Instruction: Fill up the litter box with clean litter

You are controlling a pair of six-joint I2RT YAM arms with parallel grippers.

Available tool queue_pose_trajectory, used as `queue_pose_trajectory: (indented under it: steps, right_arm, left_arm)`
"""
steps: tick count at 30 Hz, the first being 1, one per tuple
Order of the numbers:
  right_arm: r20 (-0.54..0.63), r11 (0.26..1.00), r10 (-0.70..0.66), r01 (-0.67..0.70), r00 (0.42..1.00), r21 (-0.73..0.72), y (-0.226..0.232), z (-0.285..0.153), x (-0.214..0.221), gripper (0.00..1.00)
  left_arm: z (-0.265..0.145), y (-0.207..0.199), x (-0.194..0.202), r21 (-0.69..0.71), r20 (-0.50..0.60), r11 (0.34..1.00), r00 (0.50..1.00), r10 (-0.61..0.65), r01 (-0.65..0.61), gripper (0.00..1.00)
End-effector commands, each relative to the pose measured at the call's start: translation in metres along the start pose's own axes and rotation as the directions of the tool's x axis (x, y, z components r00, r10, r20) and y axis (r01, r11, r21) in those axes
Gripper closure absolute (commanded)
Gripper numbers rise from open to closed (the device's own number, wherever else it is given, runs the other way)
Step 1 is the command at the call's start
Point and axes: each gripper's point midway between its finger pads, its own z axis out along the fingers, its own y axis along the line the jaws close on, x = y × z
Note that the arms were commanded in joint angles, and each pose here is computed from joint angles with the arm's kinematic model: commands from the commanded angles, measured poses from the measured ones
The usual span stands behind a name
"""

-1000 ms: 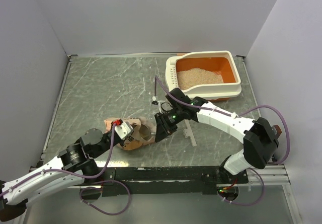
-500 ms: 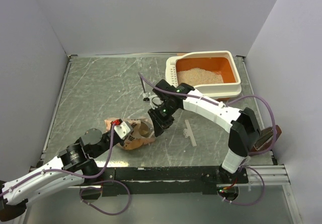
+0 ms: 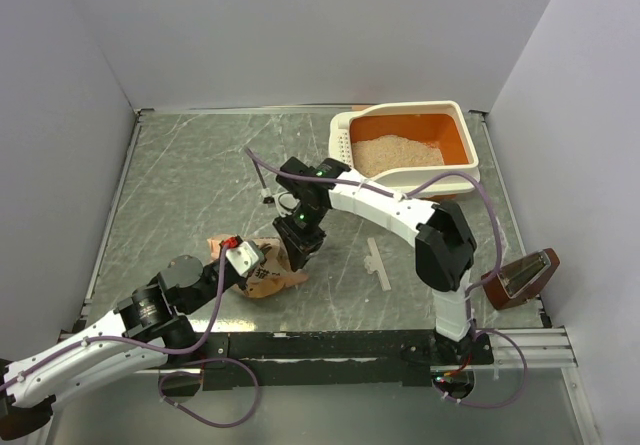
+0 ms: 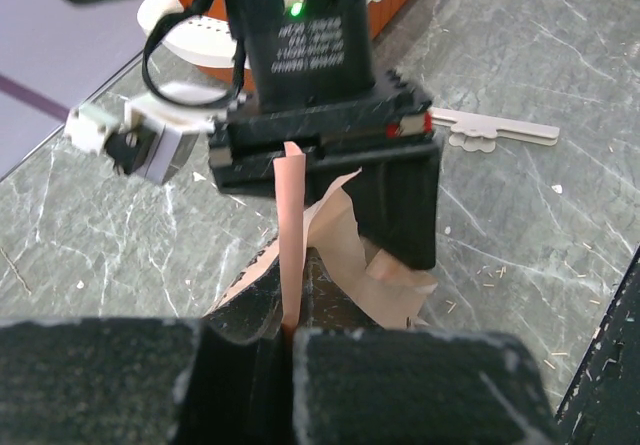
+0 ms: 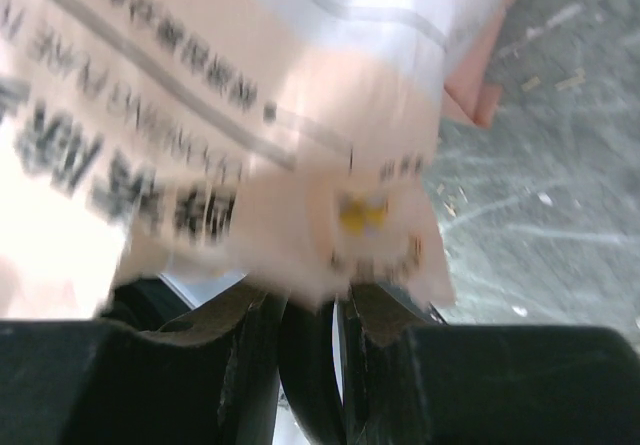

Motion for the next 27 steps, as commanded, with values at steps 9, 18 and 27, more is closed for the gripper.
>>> queue_pose_trajectory:
  steps: [9,18,27]
  right_arm:
    - [-0.021,0.948,0.06,-0.064,0.998,-0.311,0.023,0.037,-0.015,1.0]
    - [0.092,0.8,0.028,0.033,0.995,-0.6,0.045,0.018,-0.018,1.0]
    - [0.285,0.72,0.009,0.191,0.959,-0.667,0.067,-0.011,-0.022,1.0]
  left_arm:
    - [-0.001,0.006,-0.03,-0.019,0.096,0.999,0.995,-0.041,0.043,0.99]
    - [0.001,0.001,-0.025,0.001,0.083,1.0,0.996,-0.028,0.028,0.99]
    - [0.002,0.004,-0.019,-0.017,0.065,1.0,0.998,-0.015,0.017,0.99]
